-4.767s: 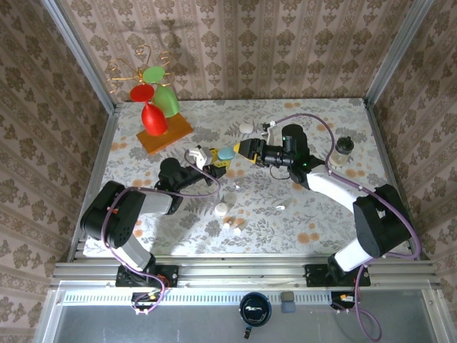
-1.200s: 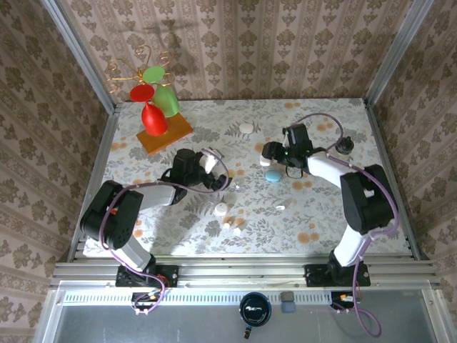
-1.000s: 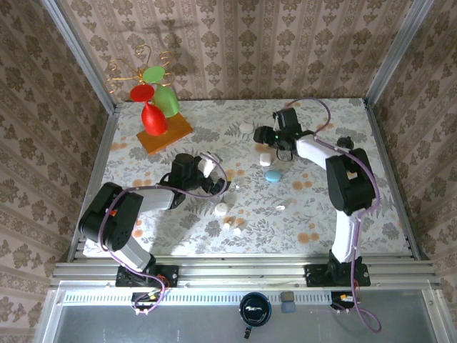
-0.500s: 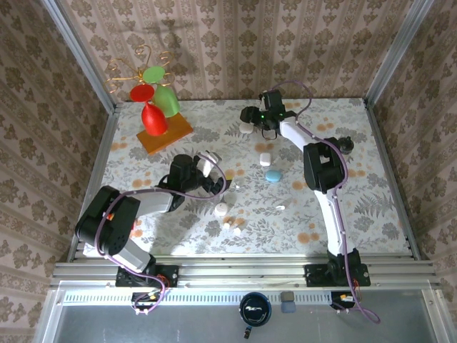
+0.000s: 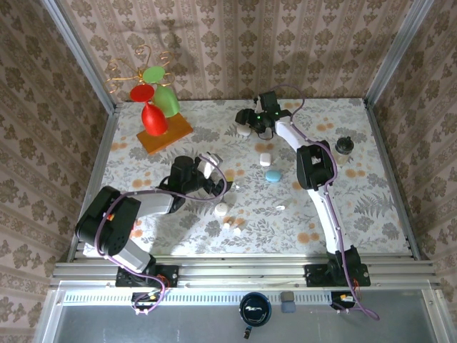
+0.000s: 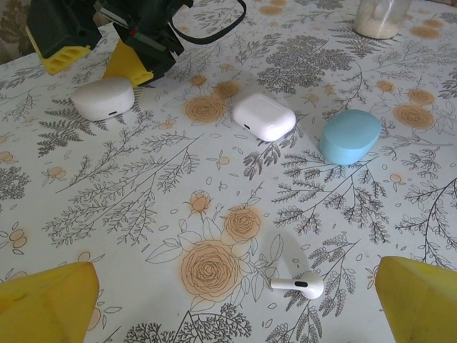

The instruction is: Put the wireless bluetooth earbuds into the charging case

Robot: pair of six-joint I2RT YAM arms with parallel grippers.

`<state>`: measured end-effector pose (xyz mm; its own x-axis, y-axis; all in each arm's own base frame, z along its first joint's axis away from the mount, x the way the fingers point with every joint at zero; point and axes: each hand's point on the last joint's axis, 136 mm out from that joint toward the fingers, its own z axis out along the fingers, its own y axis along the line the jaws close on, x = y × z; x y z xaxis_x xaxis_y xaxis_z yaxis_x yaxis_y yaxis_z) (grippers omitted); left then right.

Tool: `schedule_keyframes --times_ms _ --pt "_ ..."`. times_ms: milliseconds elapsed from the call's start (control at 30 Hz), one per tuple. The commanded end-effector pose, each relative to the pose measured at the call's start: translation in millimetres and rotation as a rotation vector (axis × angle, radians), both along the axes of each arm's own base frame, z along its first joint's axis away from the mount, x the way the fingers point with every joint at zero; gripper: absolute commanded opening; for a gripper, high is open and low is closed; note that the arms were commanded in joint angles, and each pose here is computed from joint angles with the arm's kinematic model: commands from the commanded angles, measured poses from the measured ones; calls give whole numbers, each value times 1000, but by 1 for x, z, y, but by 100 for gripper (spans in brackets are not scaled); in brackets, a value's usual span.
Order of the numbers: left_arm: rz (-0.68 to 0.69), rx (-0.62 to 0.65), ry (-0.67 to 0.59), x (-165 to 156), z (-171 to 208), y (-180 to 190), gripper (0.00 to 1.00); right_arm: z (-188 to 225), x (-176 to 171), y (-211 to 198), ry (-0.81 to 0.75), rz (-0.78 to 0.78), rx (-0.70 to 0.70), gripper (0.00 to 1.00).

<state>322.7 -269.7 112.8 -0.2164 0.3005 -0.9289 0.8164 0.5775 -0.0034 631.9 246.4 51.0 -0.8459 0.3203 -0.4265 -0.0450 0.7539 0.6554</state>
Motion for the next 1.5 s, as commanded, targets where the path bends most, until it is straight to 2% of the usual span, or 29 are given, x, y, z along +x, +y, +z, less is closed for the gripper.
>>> schedule_keyframes --times_ms 0,100,167,267,367,433,533,733,800,933,1067,1267,1467 --pt "31 -41 -10 2 11 2 100 22 -19 12 12 62 38 68" --pt "51 -81 -27 4 16 6 100 28 -28 18 6 88 31 68" --pt "101 -166 -52 6 27 13 100 26 -35 23 21 109 35 68" --pt "166 -312 45 15 30 29 100 24 -43 33 41 138 62 68" --pt "193 -406 72 25 36 45 100 28 -50 41 46 163 76 68" --pt "228 -455 36 28 43 51 100 30 -54 45 45 174 81 68" --pt "285 -470 68 37 41 55 100 38 -60 49 38 192 98 68" --pt "396 -313 68 53 34 53 100 57 -71 40 3 192 123 68" --pt "433 -235 111 54 27 46 100 66 -73 29 -24 163 118 68" --pt "418 -53 193 63 20 34 100 82 -85 -2 -67 90 92 68" --pt "405 77 262 76 13 23 100 101 -116 -26 -109 61 70 68" --pt "473 196 363 118 2 11 100 104 -161 -52 -122 32 -13 68" --pt "485 253 412 156 -6 -11 100 88 -189 -62 -91 38 -49 68"
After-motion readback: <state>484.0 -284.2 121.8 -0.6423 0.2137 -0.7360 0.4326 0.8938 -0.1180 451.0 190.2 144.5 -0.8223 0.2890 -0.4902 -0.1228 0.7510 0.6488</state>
